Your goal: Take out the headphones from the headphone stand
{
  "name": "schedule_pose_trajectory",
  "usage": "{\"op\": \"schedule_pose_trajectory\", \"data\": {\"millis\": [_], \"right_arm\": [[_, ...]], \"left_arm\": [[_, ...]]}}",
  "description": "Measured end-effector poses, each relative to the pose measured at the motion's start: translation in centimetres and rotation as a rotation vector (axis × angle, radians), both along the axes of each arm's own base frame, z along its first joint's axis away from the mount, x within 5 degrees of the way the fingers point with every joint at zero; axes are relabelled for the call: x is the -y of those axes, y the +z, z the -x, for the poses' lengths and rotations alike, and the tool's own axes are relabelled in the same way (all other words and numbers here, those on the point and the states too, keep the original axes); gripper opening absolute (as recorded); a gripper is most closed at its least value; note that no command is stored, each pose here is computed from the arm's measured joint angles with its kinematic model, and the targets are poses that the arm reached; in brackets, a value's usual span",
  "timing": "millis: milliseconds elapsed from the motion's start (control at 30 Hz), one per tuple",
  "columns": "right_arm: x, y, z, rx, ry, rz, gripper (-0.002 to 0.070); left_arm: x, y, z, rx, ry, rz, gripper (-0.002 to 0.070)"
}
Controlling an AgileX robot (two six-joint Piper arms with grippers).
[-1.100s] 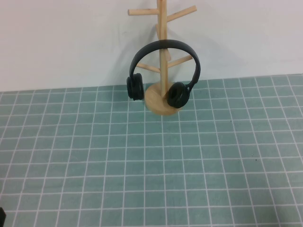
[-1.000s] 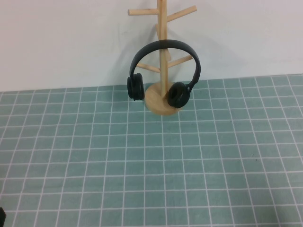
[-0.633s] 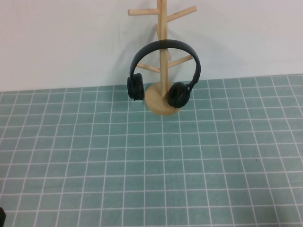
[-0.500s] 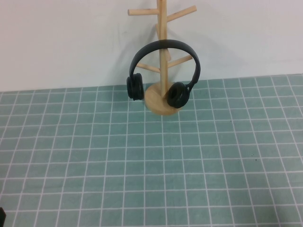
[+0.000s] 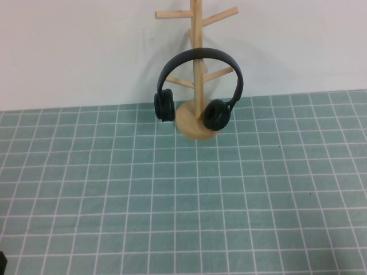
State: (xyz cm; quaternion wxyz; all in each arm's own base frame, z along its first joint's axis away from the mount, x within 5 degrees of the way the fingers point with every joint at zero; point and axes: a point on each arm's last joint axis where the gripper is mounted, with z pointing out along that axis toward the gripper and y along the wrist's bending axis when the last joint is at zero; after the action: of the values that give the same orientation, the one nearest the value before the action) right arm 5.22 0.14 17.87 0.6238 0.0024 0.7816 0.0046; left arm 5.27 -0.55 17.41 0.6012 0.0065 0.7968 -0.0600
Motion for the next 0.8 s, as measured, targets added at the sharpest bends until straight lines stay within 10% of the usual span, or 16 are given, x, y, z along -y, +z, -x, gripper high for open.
{"op": "schedule_pose_trajectory", "data": {"millis": [533, 800], "right_arm": [[0.0, 0.7, -0.1, 0.075, -0.004, -0.038, -0.0008], [0.0, 2.6, -0.2, 0.274, -0.048, -0.628, -0.0008]], "left_arm": [[0.0, 0.0, 0.0, 0.000, 0.000, 0.000, -0.0004], [0.0, 0.0, 0.0, 0.000, 0.000, 0.000, -0.0004]]}}
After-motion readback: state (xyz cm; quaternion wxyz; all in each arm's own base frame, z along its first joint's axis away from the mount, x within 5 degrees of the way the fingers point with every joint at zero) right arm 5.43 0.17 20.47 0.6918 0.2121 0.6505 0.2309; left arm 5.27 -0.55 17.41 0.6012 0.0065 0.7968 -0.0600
